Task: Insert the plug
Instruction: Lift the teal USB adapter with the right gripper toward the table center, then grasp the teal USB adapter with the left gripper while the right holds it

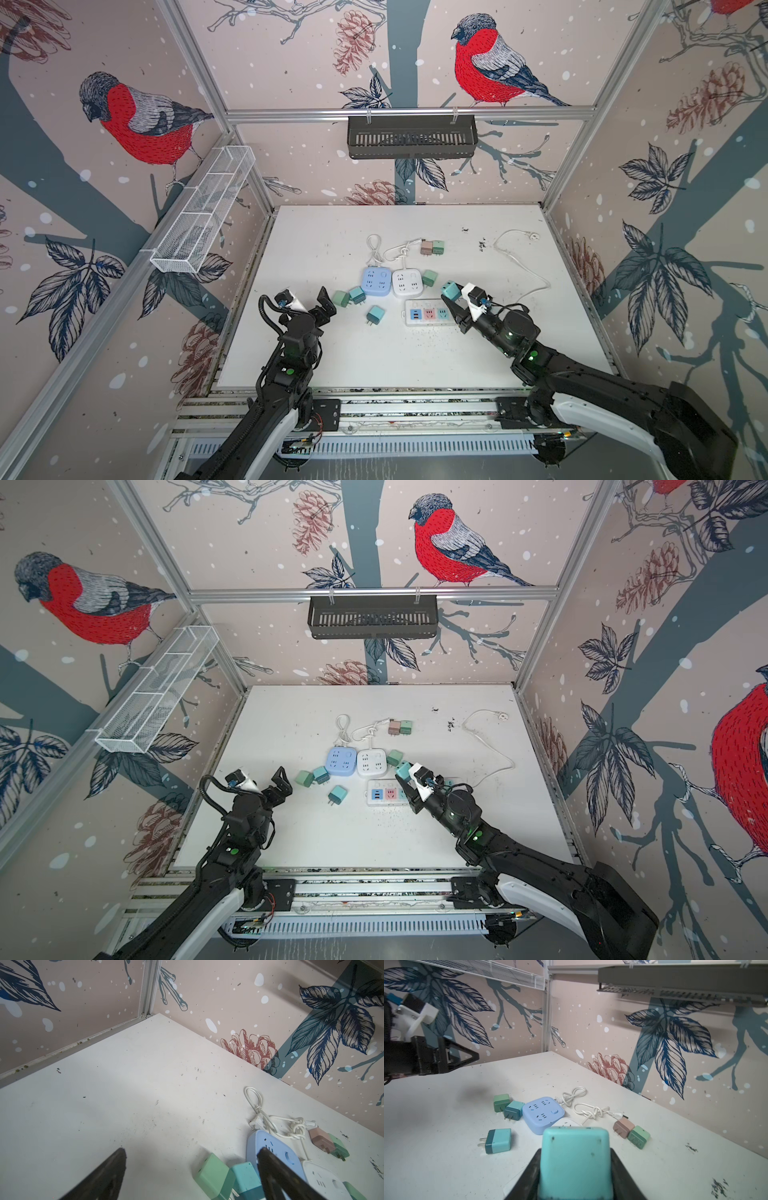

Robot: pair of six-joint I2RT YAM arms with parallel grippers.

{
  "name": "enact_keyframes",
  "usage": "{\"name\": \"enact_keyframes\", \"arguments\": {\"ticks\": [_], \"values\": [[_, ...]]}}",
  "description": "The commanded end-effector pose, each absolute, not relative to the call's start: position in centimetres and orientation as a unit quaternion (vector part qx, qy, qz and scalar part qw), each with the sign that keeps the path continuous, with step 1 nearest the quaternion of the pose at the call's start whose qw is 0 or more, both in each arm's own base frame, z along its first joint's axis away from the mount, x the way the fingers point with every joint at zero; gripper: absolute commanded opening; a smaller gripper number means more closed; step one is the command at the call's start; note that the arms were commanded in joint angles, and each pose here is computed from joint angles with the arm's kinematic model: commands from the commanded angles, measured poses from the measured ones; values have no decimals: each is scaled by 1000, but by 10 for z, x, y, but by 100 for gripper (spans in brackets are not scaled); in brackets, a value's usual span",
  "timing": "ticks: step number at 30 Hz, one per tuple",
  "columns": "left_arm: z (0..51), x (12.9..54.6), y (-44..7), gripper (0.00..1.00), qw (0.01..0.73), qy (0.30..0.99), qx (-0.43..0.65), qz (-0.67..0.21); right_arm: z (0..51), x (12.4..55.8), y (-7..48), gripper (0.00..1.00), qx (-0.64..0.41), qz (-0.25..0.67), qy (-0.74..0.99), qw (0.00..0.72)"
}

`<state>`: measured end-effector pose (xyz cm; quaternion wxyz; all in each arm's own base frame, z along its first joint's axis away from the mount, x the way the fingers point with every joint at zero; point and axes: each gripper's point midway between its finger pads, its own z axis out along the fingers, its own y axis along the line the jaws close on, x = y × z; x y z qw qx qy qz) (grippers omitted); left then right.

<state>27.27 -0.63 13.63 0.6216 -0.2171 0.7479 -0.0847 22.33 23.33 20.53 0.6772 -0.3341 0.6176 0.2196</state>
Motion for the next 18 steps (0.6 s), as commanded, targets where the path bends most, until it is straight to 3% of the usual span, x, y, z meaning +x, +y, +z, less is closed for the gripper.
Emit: {"name": "enact_keyframes", "arguments": {"ticks": [1, 7, 11, 18], "values": [[156, 274, -18, 97, 648, 730, -184, -114, 226, 207, 233, 8, -360, 217, 547, 724], [187, 269, -52, 98, 650, 724, -118, -200, 208, 209, 225, 5, -368, 181, 560, 720], [222, 253, -103, 96, 650, 693, 2, -312, 203, 209, 223, 4, -375, 171, 561, 718], [242, 222, -164, 89, 578, 675, 128, -440, 201, 187, 231, 4, -427, 185, 514, 721]]}}
